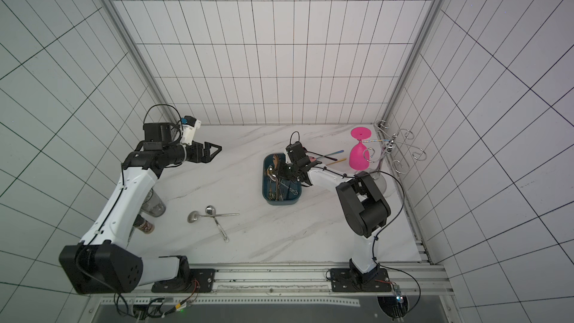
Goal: Put the spoon into the storage box
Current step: Place the spoon in the storage box, then pick up the spoon from the center of the board.
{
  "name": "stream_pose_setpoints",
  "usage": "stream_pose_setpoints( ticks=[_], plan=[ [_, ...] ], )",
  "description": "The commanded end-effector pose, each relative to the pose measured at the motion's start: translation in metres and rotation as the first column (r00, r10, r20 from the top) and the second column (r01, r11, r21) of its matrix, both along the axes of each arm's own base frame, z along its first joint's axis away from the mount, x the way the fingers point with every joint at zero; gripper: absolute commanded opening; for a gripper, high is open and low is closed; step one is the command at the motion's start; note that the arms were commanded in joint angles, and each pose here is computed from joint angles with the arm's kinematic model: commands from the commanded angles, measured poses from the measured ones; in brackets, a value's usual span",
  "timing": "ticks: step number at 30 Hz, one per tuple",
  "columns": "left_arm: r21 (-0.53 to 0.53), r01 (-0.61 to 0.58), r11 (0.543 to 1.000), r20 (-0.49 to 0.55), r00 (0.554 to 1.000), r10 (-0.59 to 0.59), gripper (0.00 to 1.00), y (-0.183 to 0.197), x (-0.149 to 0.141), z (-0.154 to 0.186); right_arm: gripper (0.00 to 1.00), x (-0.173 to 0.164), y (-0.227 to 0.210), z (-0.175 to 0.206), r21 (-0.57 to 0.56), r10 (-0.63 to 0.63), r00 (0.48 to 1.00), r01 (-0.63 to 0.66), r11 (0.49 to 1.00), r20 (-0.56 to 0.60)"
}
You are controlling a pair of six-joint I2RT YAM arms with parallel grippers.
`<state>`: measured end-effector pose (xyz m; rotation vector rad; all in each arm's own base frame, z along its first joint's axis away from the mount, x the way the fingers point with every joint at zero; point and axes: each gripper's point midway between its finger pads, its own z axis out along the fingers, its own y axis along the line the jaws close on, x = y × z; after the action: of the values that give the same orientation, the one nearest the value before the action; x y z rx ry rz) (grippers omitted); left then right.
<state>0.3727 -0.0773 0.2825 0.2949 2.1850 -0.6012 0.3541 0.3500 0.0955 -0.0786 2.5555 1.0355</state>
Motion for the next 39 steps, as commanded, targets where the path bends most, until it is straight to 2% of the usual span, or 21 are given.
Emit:
stream_pose_setpoints(
  ticks=[1,7,12,16,21,24,28,34,39],
  plan=[
    [-0.026,-0.003,1.0,0.034,0.999,0.004,0.99,0.002,-0.001,0.011,0.2,0.002,-0.005,0.013,-0.03,-0.001,0.999,0.002,1.0,0.045],
    [-0.041,-0.013,0.999,0.028,1.0,0.014,0.99,0.006,0.0,0.009,0.29,0.003,-0.024,0.027,-0.128,0.016,0.995,-0.003,0.992,0.101],
    [-0.049,-0.011,0.999,0.027,1.0,0.012,0.99,0.006,0.0,0.007,0.33,0.009,-0.05,0.048,-0.27,0.051,0.978,0.005,0.963,0.2],
    [-0.048,-0.019,0.999,0.024,0.999,0.02,0.99,0.008,0.0,0.007,0.35,0.011,-0.076,0.058,-0.42,0.097,0.964,0.017,0.907,0.249],
    [-0.055,-0.023,0.998,0.019,1.0,0.024,0.99,0.009,0.001,0.007,0.42,0.013,-0.108,0.067,-0.597,0.169,0.943,0.037,0.802,0.287],
    [-0.056,-0.025,0.998,0.022,0.999,0.027,0.99,0.009,0.001,0.005,0.49,0.015,-0.121,0.067,-0.666,0.203,0.934,0.047,0.745,0.293],
    [-0.061,-0.026,0.998,0.022,0.999,0.027,0.99,0.01,0.0,0.007,0.53,0.017,-0.135,0.06,-0.752,0.24,0.936,0.039,0.658,0.258],
    [-0.066,-0.035,0.997,0.029,0.999,0.037,0.99,0.013,-0.001,0.008,0.55,0.02,-0.143,0.046,-0.802,0.268,0.94,0.009,0.597,0.21],
    [-0.07,-0.042,0.997,0.033,0.998,0.045,0.99,0.014,-0.001,0.008,0.57,0.026,-0.142,0.03,-0.814,0.29,0.945,-0.048,0.579,0.15]
  ],
)
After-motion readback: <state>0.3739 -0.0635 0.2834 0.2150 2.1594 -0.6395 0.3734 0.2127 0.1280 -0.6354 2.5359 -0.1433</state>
